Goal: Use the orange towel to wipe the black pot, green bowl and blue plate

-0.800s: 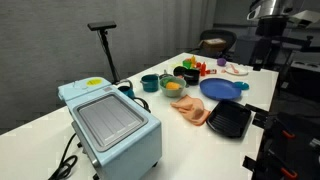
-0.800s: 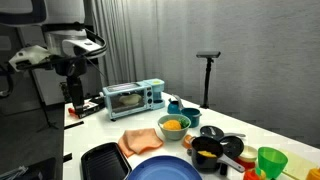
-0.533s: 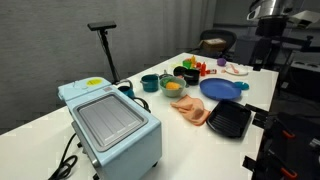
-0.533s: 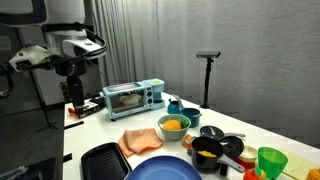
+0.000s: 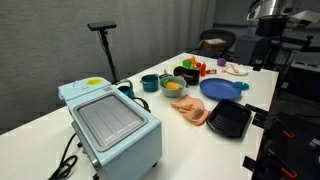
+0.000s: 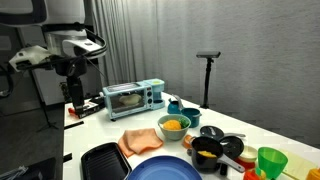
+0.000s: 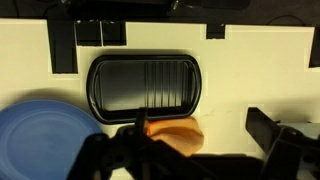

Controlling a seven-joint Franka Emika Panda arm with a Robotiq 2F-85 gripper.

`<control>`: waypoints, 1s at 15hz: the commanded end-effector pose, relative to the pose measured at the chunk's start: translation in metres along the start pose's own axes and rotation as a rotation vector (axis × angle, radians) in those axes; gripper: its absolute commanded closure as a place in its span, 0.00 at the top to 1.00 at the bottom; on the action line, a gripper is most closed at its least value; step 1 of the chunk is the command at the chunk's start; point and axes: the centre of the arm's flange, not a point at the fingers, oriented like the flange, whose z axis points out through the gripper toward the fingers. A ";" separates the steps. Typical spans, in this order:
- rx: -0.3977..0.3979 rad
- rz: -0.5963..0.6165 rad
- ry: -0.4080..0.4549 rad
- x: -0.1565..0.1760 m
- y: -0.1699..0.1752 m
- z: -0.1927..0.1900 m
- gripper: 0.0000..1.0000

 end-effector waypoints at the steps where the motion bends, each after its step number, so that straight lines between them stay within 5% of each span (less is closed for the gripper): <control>1: 0.000 0.000 0.000 0.000 0.000 0.000 1.00; 8: -0.042 0.035 0.186 0.090 -0.026 0.002 1.00; 15: -0.180 -0.013 0.120 0.186 -0.091 0.069 1.00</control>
